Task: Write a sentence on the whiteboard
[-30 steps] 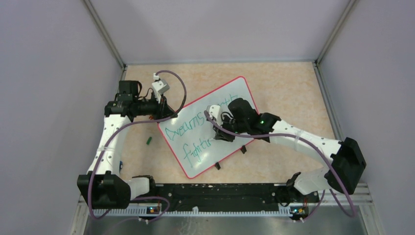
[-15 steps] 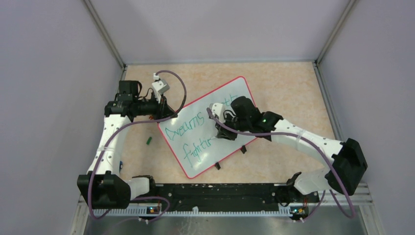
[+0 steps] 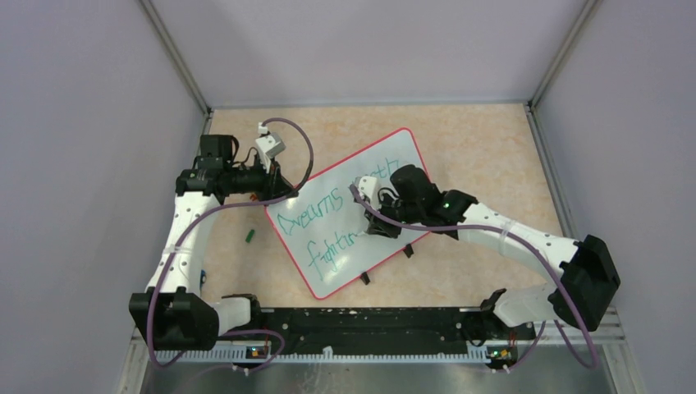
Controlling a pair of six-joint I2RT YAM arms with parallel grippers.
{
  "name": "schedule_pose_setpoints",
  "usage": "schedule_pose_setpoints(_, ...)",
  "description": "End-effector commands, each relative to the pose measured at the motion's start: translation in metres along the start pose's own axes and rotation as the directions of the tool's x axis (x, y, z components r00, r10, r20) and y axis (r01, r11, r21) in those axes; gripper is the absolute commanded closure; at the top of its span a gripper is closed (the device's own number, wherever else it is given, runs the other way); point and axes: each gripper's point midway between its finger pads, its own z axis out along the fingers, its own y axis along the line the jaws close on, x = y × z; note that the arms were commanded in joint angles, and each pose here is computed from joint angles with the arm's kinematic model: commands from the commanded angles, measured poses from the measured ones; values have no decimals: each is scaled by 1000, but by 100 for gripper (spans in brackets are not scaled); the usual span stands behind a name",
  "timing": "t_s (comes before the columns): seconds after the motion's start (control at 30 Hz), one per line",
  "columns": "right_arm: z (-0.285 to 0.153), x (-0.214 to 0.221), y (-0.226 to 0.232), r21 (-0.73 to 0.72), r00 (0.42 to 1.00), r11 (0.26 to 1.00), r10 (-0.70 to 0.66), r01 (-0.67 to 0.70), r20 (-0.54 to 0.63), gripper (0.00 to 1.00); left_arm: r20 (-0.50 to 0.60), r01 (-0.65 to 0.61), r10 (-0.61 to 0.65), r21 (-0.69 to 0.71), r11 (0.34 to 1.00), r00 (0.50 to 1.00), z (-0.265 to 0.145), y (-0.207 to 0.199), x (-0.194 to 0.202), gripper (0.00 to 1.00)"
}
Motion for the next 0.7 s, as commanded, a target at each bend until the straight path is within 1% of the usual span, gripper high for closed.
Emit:
schedule_pose_setpoints(0.0,-9,-6,-10,40,999,999,-27,27,21,100,-7,-33,33,16,999,999,3,-4,-3,100)
schedule_pose_setpoints(0.37,-22,-25,-2,7,998,1000,-24,24,64,100,-7,-33,33,19,999,999,3,-4,-3,100)
schedule_pose_setpoints(0.53,-23,-29,-8,29,997,999,-20,18,73,100,-9,-36,36,15,999,999,3,-4,-3,100)
schedule_pose_setpoints(0.67,-24,-32,-22,82,997,997,-17,10,78,100,-6,-37,37,18,999,999,3,-5,-3,100)
